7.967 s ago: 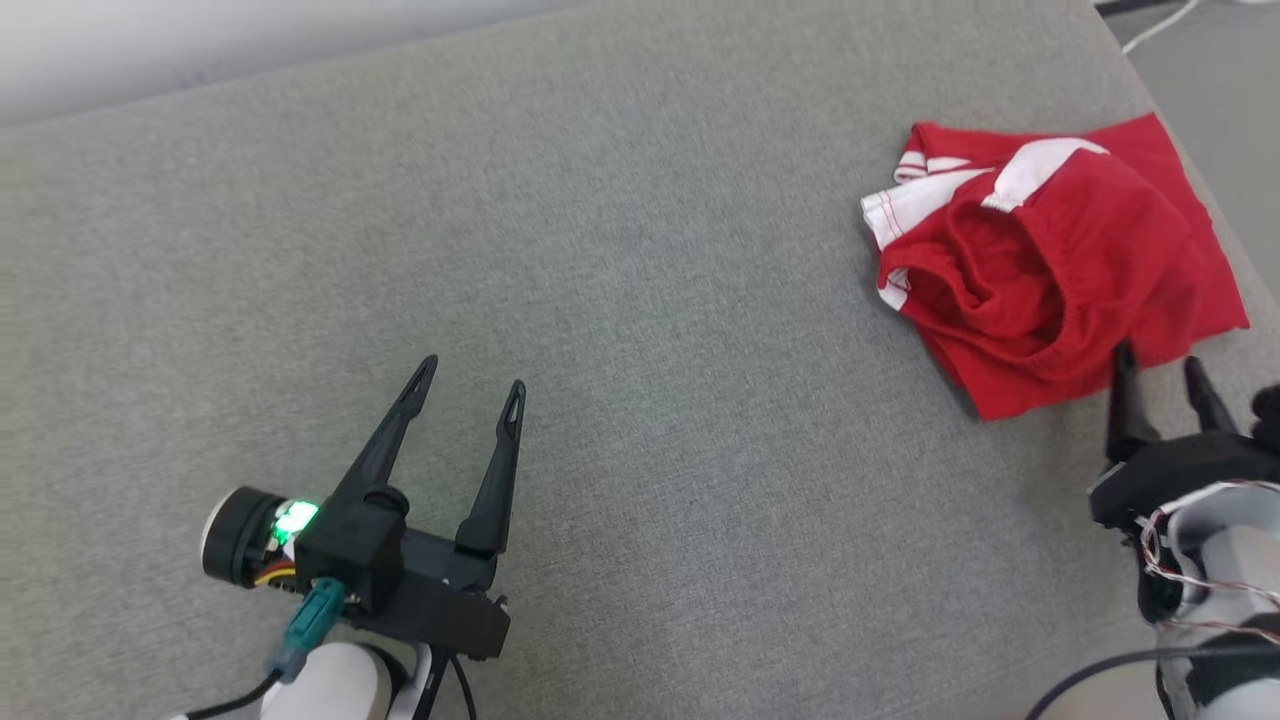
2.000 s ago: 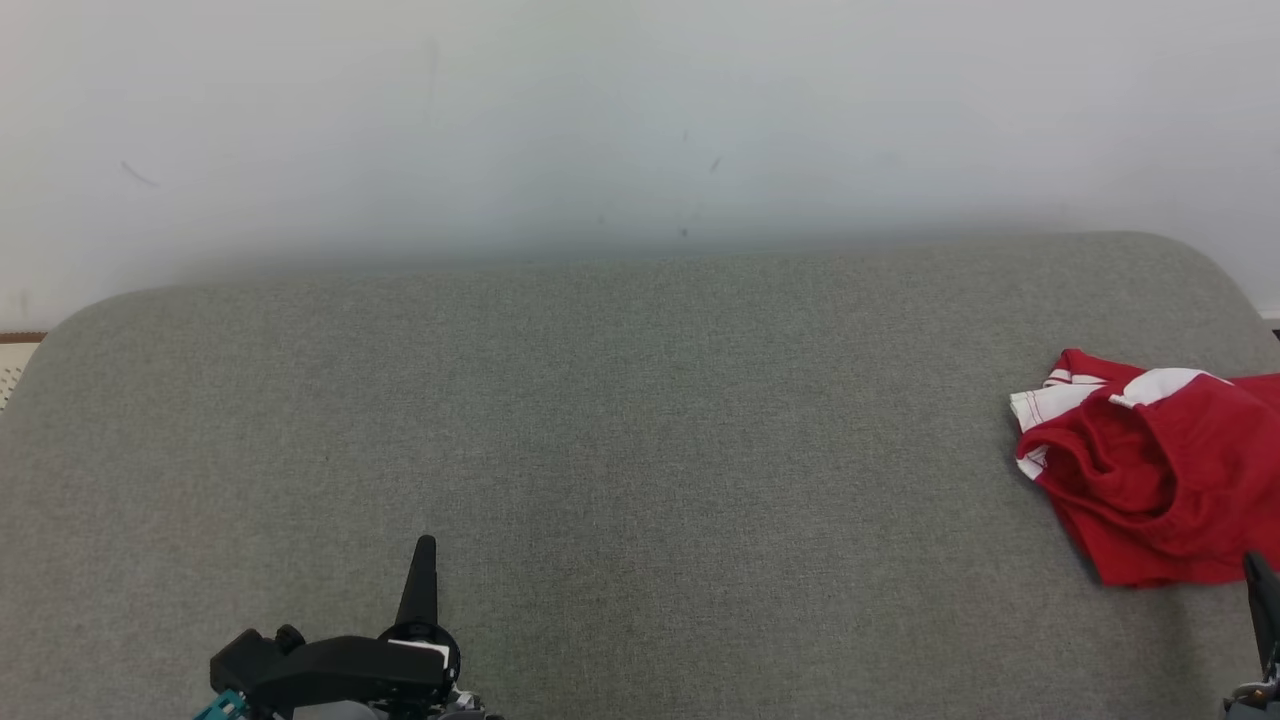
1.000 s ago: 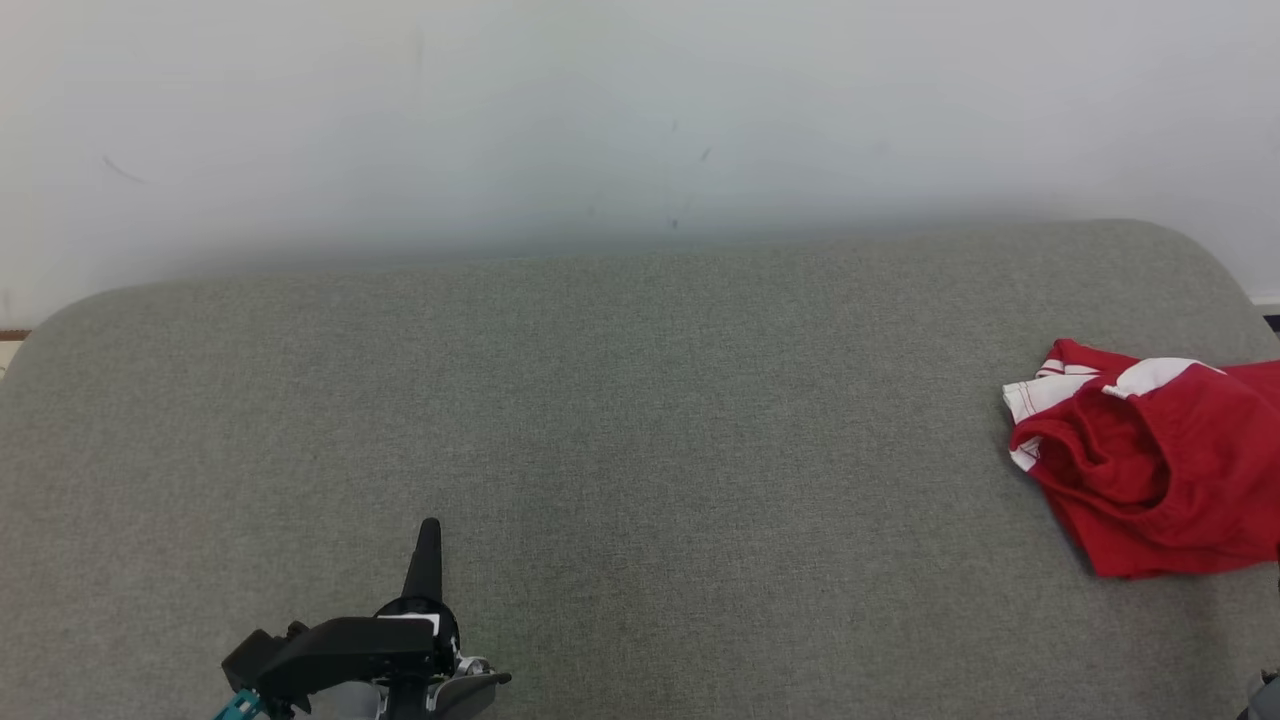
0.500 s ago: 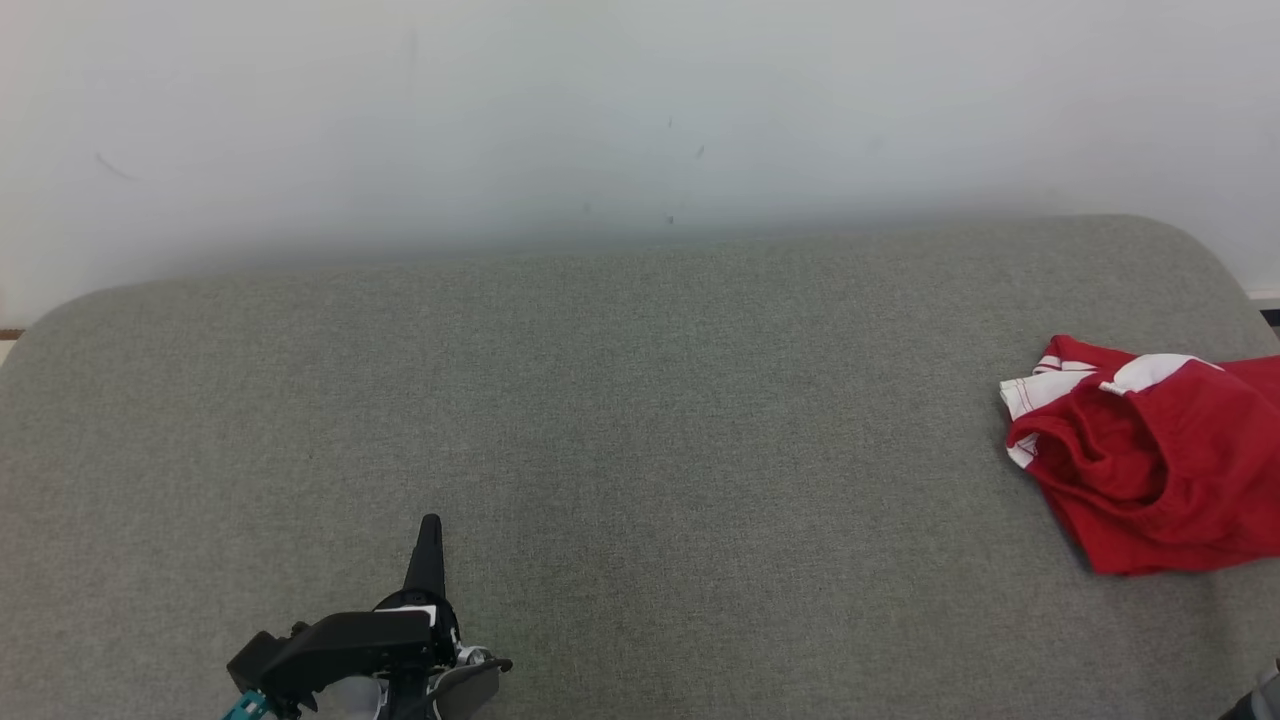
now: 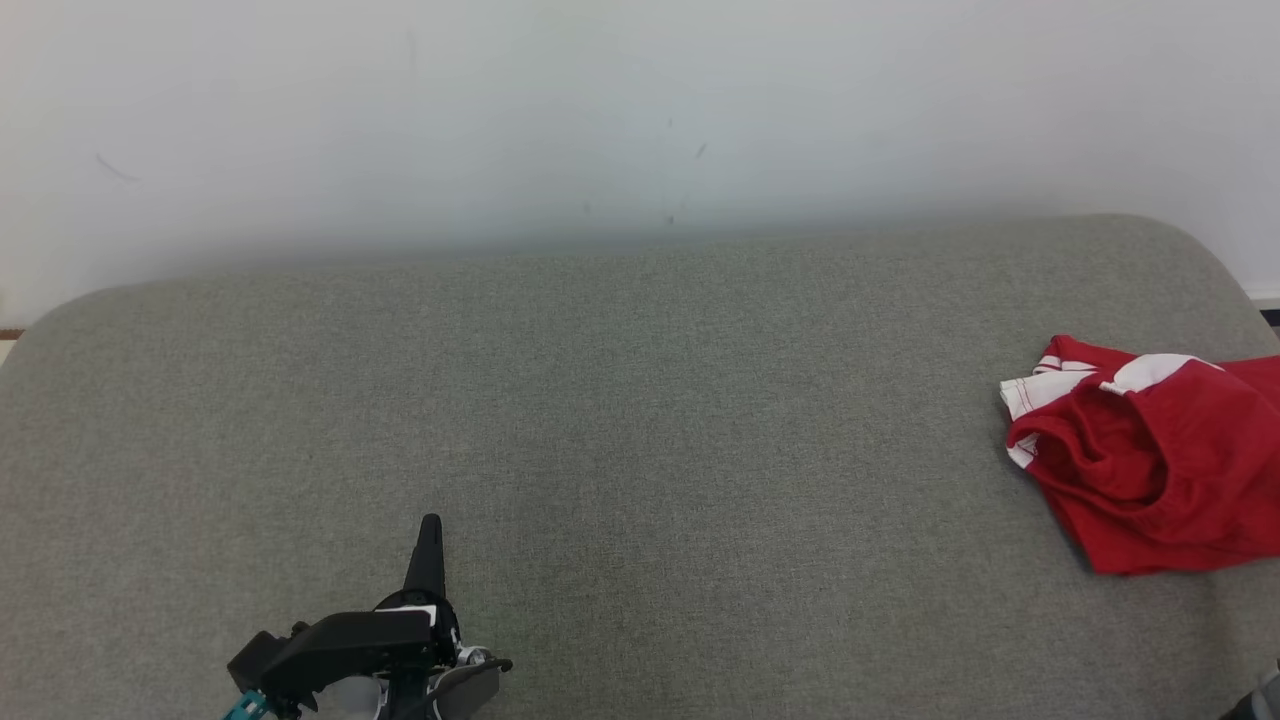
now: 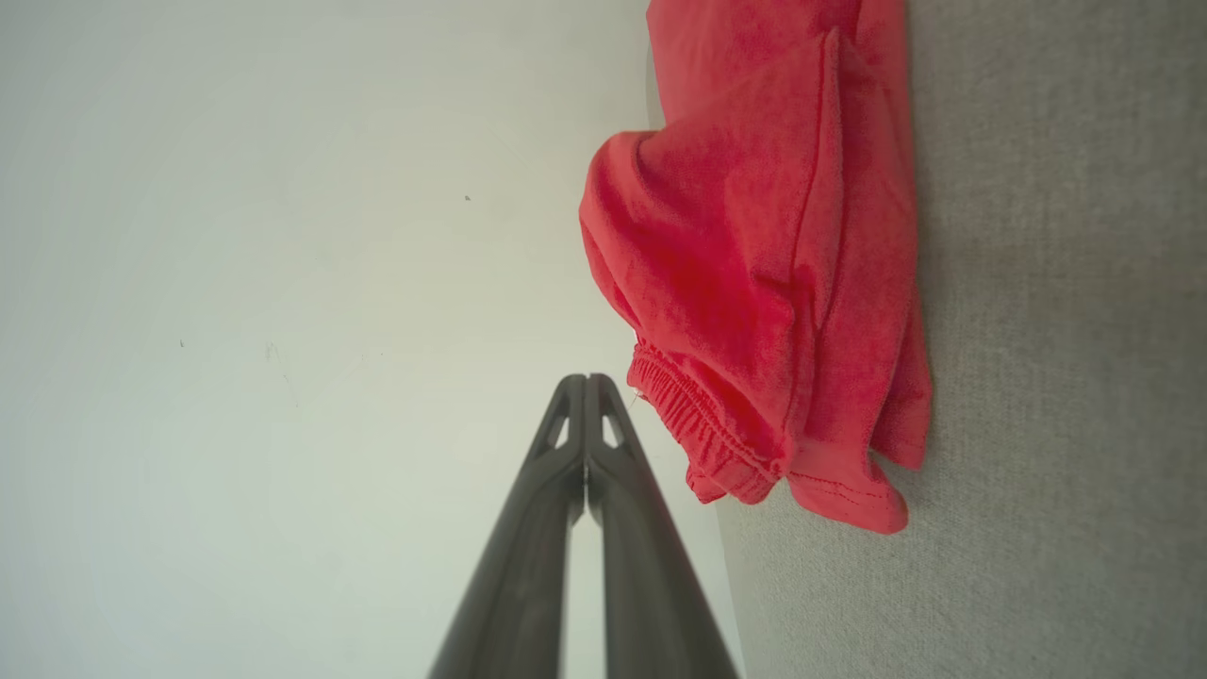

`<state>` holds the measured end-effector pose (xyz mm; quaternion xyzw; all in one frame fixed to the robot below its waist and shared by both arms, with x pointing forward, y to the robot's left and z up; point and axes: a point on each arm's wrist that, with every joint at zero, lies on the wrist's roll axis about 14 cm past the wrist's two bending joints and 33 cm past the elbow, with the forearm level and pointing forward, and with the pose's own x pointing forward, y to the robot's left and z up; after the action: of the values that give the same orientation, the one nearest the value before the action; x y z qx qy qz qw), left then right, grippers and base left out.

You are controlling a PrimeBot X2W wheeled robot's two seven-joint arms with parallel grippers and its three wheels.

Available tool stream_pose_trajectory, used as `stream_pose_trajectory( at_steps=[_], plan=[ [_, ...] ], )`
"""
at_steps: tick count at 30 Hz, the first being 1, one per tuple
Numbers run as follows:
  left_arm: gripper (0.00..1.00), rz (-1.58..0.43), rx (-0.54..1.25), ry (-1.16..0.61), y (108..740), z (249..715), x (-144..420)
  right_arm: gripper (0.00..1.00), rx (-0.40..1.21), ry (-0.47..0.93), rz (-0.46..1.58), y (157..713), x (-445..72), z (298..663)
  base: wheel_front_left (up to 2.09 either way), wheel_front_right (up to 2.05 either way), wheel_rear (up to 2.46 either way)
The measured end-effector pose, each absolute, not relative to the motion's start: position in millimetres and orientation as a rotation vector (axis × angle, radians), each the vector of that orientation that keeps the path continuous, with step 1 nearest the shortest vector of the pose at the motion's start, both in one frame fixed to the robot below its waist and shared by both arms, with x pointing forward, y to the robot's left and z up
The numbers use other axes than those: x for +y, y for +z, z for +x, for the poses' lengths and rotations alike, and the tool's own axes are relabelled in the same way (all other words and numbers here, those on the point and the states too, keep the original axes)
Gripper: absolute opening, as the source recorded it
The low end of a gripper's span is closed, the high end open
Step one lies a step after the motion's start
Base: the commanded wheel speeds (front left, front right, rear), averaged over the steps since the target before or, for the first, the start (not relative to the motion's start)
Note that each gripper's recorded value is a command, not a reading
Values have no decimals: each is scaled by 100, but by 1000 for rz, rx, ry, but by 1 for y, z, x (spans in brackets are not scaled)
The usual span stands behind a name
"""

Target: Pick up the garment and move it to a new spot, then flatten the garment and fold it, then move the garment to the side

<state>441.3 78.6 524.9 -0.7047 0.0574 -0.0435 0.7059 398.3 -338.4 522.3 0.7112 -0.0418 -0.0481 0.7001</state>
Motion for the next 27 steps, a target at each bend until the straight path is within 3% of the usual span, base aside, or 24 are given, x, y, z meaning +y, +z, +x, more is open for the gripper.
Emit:
stream_pose_trajectory(
  at_steps=[27],
  plan=[
    [0, -1566, 127, -97, 525, 441, 79, 0, -94, -111, 1582, 522, -339, 398, 0, 0, 0]
  ],
)
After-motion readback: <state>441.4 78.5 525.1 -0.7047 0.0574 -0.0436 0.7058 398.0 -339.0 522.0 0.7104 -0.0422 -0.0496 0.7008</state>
